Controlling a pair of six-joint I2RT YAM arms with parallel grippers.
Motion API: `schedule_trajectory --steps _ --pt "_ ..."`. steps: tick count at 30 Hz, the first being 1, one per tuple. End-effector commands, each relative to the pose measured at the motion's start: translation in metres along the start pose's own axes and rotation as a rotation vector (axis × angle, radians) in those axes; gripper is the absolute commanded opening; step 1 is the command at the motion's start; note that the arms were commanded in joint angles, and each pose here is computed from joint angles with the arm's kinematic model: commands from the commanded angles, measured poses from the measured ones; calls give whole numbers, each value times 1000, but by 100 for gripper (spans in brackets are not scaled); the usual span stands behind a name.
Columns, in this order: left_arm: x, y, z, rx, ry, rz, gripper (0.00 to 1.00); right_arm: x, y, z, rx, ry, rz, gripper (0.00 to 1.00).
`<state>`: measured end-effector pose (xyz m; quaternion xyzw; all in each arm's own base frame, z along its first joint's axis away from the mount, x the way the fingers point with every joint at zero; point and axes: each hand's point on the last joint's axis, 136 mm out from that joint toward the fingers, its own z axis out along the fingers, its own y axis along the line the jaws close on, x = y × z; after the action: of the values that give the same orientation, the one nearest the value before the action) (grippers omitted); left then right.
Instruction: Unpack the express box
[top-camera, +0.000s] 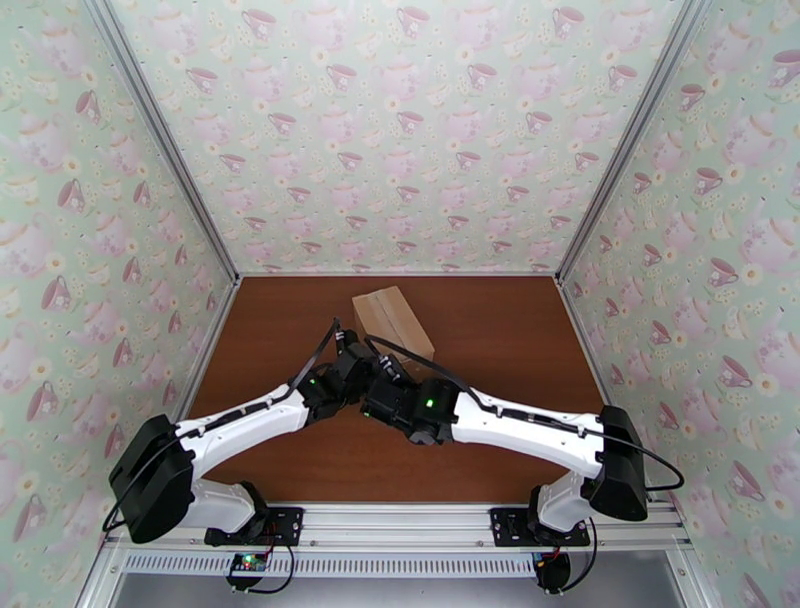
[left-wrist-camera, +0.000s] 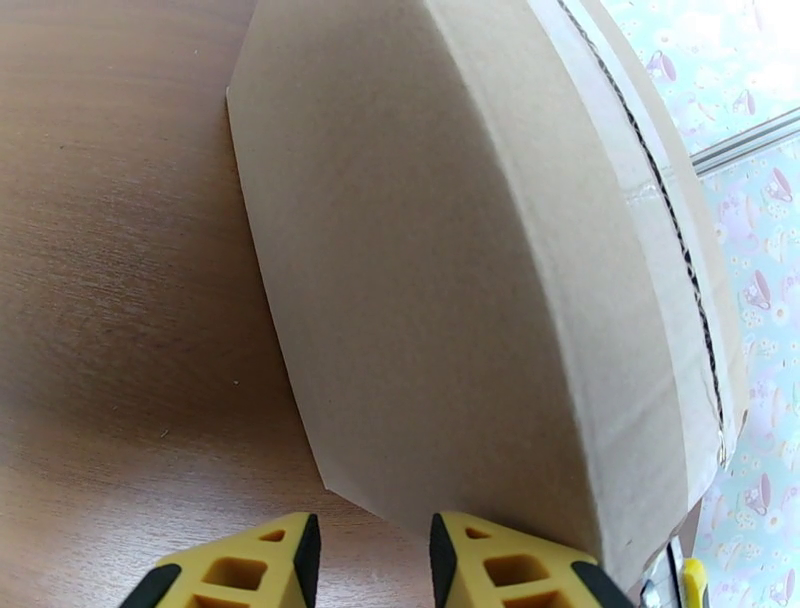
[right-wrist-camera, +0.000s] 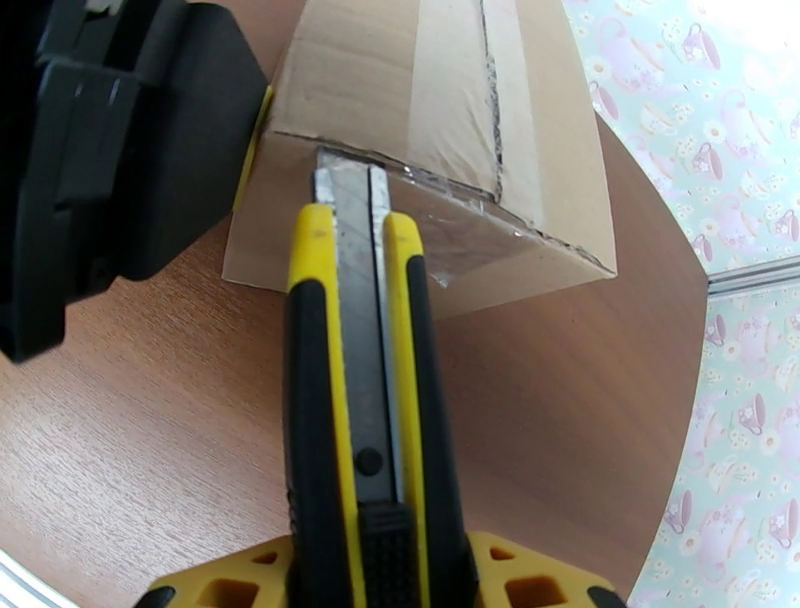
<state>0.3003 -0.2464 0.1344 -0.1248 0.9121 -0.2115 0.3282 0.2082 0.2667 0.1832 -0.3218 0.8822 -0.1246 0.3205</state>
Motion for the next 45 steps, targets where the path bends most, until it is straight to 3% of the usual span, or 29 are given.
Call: schedule_trajectory --steps 1,10,24,30,33,36,45 --pt "-8 -15 -7 54 -27 -17 37 -7 8 -9 -70 -30 24 0" --pt "-11 -14 -6 39 -36 -16 37 -13 15 -14 -131 -67 60 0" --pt "-49 -4 -35 -22 -142 26 39 25 -8 -18 -79 4 63 0" --pt "-77 -24 -45 -2 -210 56 51 26 -7 -19 -83 -9 73 0" --pt "-88 -33 -45 -5 -230 80 53 24 -5 -19 -89 -15 72 0" --pt "-97 -46 -39 17 -242 113 57 22 -4 -20 -94 -21 76 0" --pt "-102 -58 9 -2 -175 141 54 18 -1 -21 -114 -34 88 0"
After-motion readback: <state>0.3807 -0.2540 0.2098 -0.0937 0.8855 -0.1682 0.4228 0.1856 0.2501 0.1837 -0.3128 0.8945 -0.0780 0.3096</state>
